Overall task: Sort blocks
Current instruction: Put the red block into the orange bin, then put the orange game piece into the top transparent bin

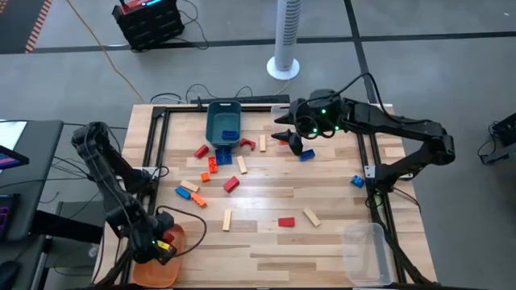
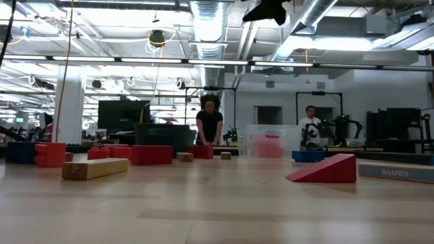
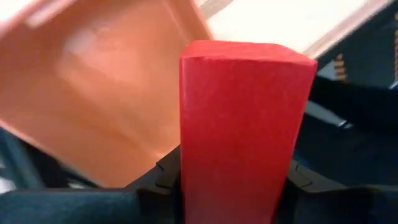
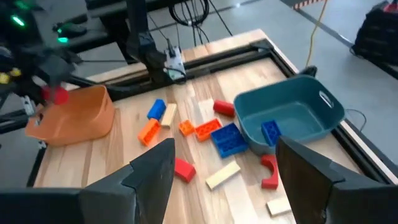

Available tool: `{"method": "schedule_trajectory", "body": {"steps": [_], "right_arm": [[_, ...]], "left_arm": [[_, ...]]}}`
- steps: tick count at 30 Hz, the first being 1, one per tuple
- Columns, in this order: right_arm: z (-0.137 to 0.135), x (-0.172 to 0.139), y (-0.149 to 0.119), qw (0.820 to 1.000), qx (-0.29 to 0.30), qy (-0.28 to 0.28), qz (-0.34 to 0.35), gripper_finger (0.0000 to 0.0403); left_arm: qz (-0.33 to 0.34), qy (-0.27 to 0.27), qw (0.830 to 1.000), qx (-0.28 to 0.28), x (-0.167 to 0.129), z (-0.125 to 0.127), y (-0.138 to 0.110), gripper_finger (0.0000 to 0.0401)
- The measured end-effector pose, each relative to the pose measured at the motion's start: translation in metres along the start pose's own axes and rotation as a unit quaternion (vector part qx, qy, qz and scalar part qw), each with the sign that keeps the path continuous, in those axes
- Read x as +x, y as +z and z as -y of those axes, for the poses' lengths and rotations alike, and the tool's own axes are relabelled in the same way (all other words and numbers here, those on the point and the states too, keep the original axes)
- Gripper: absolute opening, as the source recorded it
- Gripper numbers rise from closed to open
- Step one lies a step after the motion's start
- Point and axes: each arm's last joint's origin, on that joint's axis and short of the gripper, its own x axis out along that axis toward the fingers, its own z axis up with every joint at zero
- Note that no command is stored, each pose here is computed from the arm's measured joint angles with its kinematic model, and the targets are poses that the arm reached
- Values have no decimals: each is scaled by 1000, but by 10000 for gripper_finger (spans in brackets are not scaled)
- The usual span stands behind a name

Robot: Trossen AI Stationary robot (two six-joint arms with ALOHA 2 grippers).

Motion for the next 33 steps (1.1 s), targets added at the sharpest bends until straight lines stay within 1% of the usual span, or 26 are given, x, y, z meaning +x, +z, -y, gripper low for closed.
{"method": "schedule_trajectory", "body": {"steps": [2,5,8,11,14,17,21,23,25,27,29,30,33], "right_arm": [[-1,-1,0,1000,-1,3,2,270],[-2,-1,0,1000,1,3,0,270],[-2,-2,0,1000,3,3,0,270],[-1,-2,0,1000,7,2,-1,270],[-2,-2,0,1000,8,3,-1,270],[-2,-2,0,1000,8,3,-1,270],[-2,-2,0,1000,7,3,-1,270],[-2,-2,0,1000,5,3,-1,270],[-2,-2,0,1000,5,3,-1,270],[-2,-2,0,1000,5,3,-1,270],[-2,-2,0,1000,5,3,-1,270],[-2,-2,0,1000,5,3,0,270],[-2,-1,0,1000,5,3,1,270]], "left_arm": [[2,7,999,-31,12,-7,2,130],[9,38,996,-76,26,-20,7,129],[-9,66,993,-100,36,-30,10,129],[-23,51,993,-106,44,-32,11,130],[-27,37,992,-118,52,-35,12,140],[-33,25,990,-132,60,-38,14,159],[-39,17,990,-138,64,-40,15,191],[-46,5,990,-134,61,-38,14,204],[-63,-26,990,-123,52,-34,12,211],[-75,-65,989,-113,34,-29,10,213],[-65,-100,987,-105,16,-27,12,213],[-56,-102,988,-106,8,-29,16,211],[-16,-83,991,-102,-10,-36,33,205]]}}
